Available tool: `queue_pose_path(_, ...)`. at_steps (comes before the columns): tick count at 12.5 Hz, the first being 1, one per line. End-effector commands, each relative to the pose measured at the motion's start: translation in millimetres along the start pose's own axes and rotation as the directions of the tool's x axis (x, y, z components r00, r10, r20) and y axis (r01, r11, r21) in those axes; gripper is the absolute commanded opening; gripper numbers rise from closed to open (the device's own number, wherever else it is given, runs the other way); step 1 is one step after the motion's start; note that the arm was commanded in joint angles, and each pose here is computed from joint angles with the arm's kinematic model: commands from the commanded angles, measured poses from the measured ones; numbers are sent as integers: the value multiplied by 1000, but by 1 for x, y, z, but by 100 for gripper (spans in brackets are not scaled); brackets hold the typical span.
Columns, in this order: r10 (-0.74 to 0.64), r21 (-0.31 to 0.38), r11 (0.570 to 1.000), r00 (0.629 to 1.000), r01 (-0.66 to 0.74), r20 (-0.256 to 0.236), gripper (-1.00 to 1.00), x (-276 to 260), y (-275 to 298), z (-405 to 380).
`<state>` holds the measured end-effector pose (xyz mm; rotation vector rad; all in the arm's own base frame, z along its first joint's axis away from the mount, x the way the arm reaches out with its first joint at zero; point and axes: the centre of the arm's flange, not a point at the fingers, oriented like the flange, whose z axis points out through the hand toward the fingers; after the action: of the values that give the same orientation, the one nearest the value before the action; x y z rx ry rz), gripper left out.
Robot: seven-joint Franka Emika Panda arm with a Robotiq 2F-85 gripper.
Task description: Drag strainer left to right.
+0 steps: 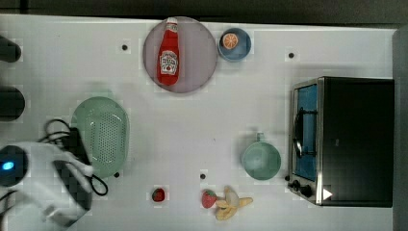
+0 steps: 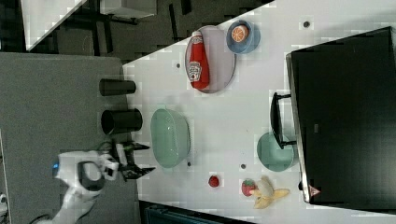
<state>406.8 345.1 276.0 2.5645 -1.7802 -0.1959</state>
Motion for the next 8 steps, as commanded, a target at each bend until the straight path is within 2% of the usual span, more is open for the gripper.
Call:
queue_pose_path(1,234,48,971,971,-236,40,100,24,-16,20)
queue_pose_path(4,296,38,954,953,-298,58,100,30,-21,58)
queue_pose_path(6,280,45,958,959,-282,48,100,42,-24,80)
queue_pose_path(8,289,54,955,955,-292,61,100,51,-27,98)
